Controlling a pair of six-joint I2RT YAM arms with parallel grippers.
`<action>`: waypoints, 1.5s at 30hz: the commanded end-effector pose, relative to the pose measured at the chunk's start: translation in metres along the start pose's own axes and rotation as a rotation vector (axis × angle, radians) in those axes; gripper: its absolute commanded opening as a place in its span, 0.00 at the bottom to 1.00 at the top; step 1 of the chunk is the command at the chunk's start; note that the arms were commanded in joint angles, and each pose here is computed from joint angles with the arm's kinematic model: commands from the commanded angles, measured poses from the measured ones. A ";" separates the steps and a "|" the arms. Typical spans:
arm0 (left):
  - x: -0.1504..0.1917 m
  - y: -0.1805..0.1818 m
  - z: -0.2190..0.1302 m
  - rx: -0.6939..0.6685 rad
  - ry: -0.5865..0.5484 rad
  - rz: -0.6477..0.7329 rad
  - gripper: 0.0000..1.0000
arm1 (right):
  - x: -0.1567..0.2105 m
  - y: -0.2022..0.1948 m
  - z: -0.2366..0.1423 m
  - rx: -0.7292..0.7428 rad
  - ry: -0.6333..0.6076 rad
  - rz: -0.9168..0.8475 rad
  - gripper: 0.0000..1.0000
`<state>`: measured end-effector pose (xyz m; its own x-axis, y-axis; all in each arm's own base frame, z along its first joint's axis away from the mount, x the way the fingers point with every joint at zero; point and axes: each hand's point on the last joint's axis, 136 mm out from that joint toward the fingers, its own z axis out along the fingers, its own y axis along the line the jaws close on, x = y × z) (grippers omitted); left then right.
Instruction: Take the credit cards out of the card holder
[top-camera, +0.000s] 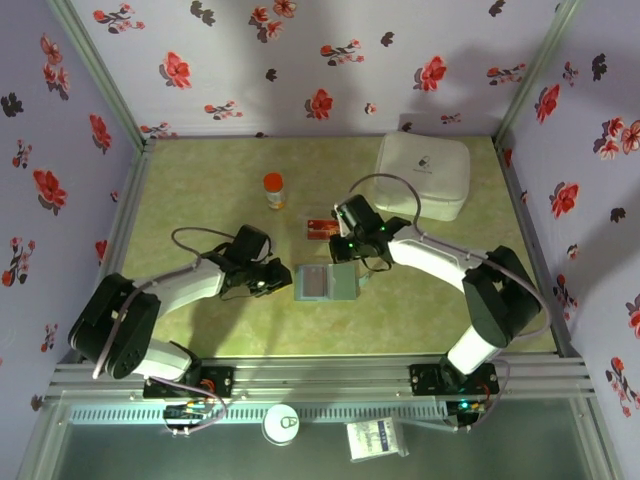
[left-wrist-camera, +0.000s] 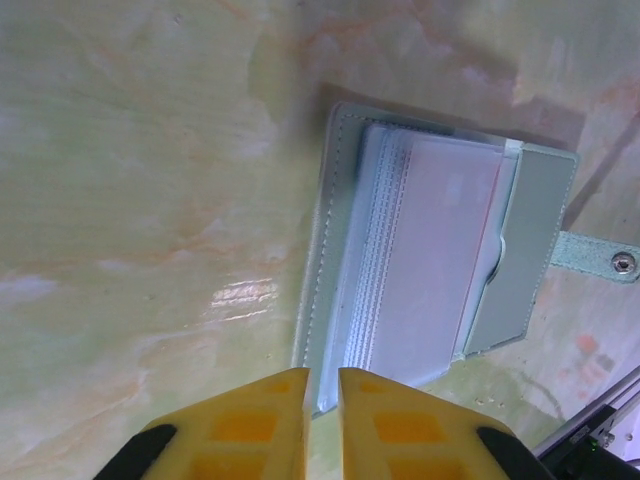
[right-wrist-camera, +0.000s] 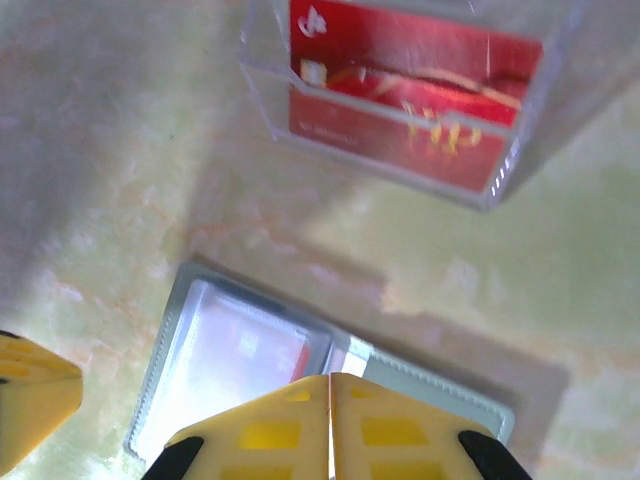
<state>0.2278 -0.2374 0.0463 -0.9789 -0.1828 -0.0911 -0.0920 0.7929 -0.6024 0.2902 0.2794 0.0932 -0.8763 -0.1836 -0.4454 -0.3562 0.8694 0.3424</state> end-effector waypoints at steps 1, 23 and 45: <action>-0.007 -0.015 0.006 0.019 -0.013 0.015 0.12 | 0.008 0.005 -0.007 -0.031 -0.005 0.149 0.09; 0.004 0.008 0.029 -0.083 0.029 0.008 0.05 | 0.037 0.041 0.027 -0.219 0.104 0.345 0.31; 0.009 0.018 0.027 -0.107 0.028 -0.008 0.05 | 0.062 0.041 0.054 -0.186 0.201 0.357 0.32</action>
<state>0.2289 -0.2482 0.0191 -0.9844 -0.1615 -0.0697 -0.0982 0.8333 -0.5440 0.2403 0.3258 0.0397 -0.9922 0.0126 -0.1243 -0.0657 0.7936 0.6048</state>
